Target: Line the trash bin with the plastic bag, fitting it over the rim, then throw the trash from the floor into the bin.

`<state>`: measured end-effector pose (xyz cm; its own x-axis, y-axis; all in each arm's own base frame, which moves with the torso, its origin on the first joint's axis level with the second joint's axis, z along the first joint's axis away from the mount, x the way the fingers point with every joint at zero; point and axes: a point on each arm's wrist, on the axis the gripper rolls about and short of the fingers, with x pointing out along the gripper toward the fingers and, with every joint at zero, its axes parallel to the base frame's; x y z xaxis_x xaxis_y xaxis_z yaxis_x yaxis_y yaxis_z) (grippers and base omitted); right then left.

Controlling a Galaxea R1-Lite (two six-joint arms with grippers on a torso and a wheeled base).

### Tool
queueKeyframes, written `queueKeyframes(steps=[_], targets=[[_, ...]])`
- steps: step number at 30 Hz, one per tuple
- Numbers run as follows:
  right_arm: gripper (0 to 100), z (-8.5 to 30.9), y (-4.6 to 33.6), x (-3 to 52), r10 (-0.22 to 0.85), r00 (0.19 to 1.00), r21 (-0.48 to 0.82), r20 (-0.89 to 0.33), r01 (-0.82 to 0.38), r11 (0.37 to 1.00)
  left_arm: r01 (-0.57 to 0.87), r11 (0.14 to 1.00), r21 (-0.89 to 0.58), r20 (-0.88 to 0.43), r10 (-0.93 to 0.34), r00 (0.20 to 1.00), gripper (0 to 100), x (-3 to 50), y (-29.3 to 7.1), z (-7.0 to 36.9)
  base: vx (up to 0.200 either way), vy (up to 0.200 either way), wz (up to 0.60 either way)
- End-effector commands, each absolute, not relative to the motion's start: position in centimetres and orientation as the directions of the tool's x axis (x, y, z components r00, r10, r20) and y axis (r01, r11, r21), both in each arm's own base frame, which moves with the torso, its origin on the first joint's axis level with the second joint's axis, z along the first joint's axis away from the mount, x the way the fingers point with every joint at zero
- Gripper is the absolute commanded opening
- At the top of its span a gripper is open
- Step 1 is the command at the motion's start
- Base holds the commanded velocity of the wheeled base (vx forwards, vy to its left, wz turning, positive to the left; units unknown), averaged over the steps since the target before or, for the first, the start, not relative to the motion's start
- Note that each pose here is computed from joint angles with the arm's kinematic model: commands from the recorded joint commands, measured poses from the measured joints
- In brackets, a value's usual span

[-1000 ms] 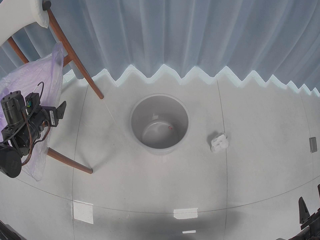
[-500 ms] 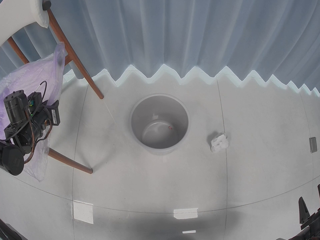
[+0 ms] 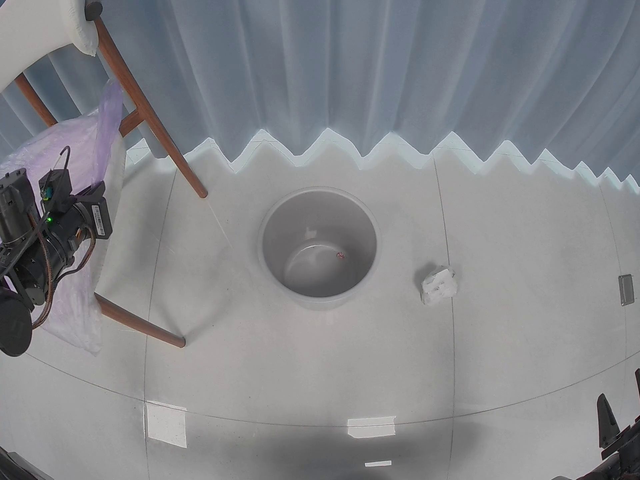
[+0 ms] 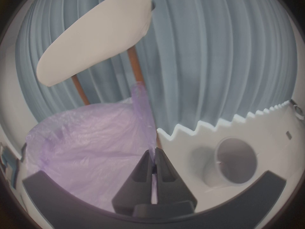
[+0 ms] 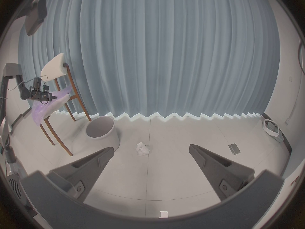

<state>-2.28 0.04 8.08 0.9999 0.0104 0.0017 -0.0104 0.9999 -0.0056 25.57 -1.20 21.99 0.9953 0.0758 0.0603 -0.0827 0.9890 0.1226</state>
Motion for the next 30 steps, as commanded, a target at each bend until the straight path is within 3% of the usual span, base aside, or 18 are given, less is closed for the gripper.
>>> queueKeyframes(steps=[1,5,13,16,22,26,30], targets=[[100,7.6,0.0,-2.3,0.011,1.000,-0.006,0.002,-0.011,1.000,0.012,0.995,0.097,0.146,-0.026,0.989,0,23.4,-2.7,24.2,0.000,0.000,0.00],[100,7.6,0.0,-2.3,0.011,1.000,-0.006,0.002,-0.011,1.000,0.184,0.980,0.068,0.191,-0.194,0.962,0,23.4,-5.0,25.2,0.000,0.000,0.00],[100,7.6,0.0,-2.3,0.011,1.000,-0.006,0.002,-0.011,1.000,0.394,0.919,-0.015,0.207,-0.382,0.900,0,23.1,-10.1,25.2,0.000,0.000,0.00],[100,7.5,0.0,-2.3,0.011,1.000,-0.006,0.000,-0.011,1.000,0.425,0.905,-0.022,0.227,-0.409,0.884,0,23.2,-11.1,25.2,0.000,0.000,0.00],[100,7.6,0.0,-2.3,0.011,1.000,-0.006,0.002,-0.011,1.000,0.552,0.825,-0.119,0.458,-0.448,0.768,0,25.2,-15.5,26.8,0.000,0.000,0.00],[100,7.6,0.0,-2.3,0.011,1.000,-0.006,0.002,-0.011,1.000,0.565,0.815,-0.129,0.472,-0.451,0.758,0,25.9,-16.8,26.0,0.000,0.000,0.00],[100,7.6,0.0,-2.3,0.011,1.000,-0.006,0.002,-0.011,1.000,0.635,0.748,-0.192,0.478,-0.494,0.726,0,24.9,-18.6,26.0,0.000,0.000,0.00]])
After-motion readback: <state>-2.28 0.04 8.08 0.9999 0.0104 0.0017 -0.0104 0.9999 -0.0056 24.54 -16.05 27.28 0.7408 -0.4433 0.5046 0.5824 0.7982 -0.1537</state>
